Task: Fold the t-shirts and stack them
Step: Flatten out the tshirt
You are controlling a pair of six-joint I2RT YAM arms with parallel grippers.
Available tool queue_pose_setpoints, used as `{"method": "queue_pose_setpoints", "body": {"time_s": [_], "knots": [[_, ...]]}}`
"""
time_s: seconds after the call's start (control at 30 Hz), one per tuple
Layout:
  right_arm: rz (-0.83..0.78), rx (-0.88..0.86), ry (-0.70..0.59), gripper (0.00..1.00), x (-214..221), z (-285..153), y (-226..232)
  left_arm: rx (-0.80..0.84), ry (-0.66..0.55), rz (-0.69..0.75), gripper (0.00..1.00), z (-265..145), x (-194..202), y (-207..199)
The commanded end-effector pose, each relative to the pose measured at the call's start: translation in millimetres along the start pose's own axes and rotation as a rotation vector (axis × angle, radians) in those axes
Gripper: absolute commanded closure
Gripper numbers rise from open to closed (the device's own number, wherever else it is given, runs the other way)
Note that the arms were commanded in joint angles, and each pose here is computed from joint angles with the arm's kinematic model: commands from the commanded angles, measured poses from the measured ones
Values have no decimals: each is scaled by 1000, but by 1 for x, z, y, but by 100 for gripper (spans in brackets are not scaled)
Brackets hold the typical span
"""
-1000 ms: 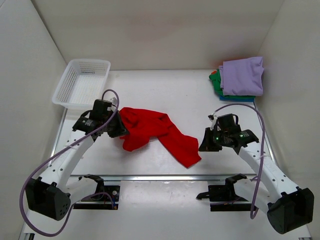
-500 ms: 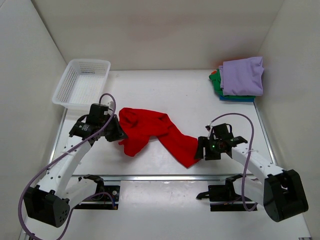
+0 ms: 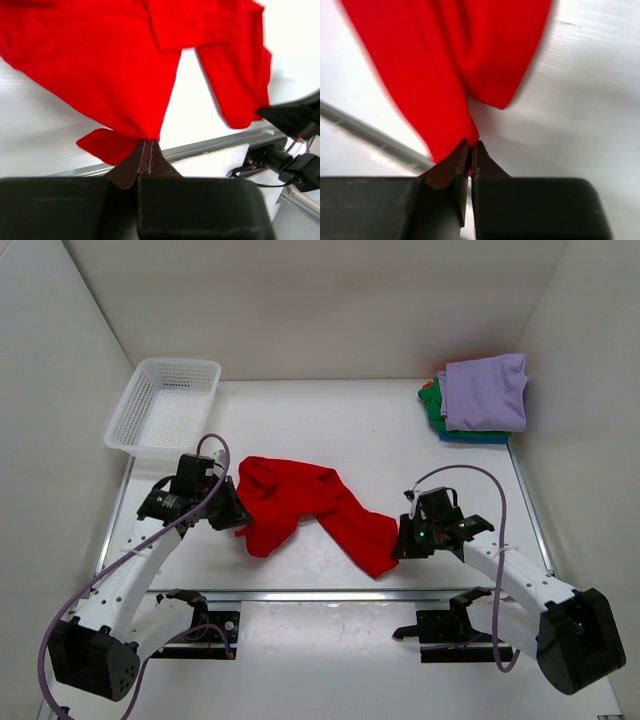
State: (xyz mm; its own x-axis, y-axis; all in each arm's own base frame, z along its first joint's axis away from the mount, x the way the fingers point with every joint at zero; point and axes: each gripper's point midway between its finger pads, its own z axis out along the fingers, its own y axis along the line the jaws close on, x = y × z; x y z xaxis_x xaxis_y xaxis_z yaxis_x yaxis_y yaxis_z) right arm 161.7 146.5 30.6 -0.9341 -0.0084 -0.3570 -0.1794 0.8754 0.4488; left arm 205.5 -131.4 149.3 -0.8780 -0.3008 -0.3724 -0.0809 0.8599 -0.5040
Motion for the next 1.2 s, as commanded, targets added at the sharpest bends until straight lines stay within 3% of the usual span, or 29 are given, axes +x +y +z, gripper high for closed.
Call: {"method": "queue_pose_setpoints", "body": {"time_s": [0.0, 0.13, 0.27, 0.43, 0.57, 0.73, 0.87, 0.97, 1.0, 1.03, 1.17], "knots": [[-58, -8, -139, 100, -51, -56, 34, 52, -83, 31, 100, -23, -32, -20], [-148, 2, -304, 100, -102, -138, 64, 130, -263, 57, 100, -85, -102, -69], [-205, -54, -588, 100, -142, -222, 95, 180, -463, 66, 100, -160, -162, -109], [-253, -1, -788, 100, -158, -283, 85, 234, -617, 46, 100, -212, -178, -130], [-263, 54, -809, 100, -170, -278, 79, 208, -620, 22, 100, -196, -187, -121], [-274, 40, -743, 100, -222, -235, 54, 151, -472, -12, 100, -110, -219, -97], [-293, 107, -731, 100, -297, -212, 26, 151, -528, 4, 100, -78, -307, -103], [-343, 149, -814, 100, -366, -245, 34, 294, -550, 18, 100, -92, -361, -130], [-377, 159, -891, 100, -383, -280, 51, 382, -624, 34, 100, -124, -388, -144], [-371, 165, -900, 100, -395, -281, 50, 447, -708, 37, 100, -152, -405, -159], [-436, 186, -1130, 100, -419, -363, 86, 560, -872, 87, 100, -218, -402, -174]]}}
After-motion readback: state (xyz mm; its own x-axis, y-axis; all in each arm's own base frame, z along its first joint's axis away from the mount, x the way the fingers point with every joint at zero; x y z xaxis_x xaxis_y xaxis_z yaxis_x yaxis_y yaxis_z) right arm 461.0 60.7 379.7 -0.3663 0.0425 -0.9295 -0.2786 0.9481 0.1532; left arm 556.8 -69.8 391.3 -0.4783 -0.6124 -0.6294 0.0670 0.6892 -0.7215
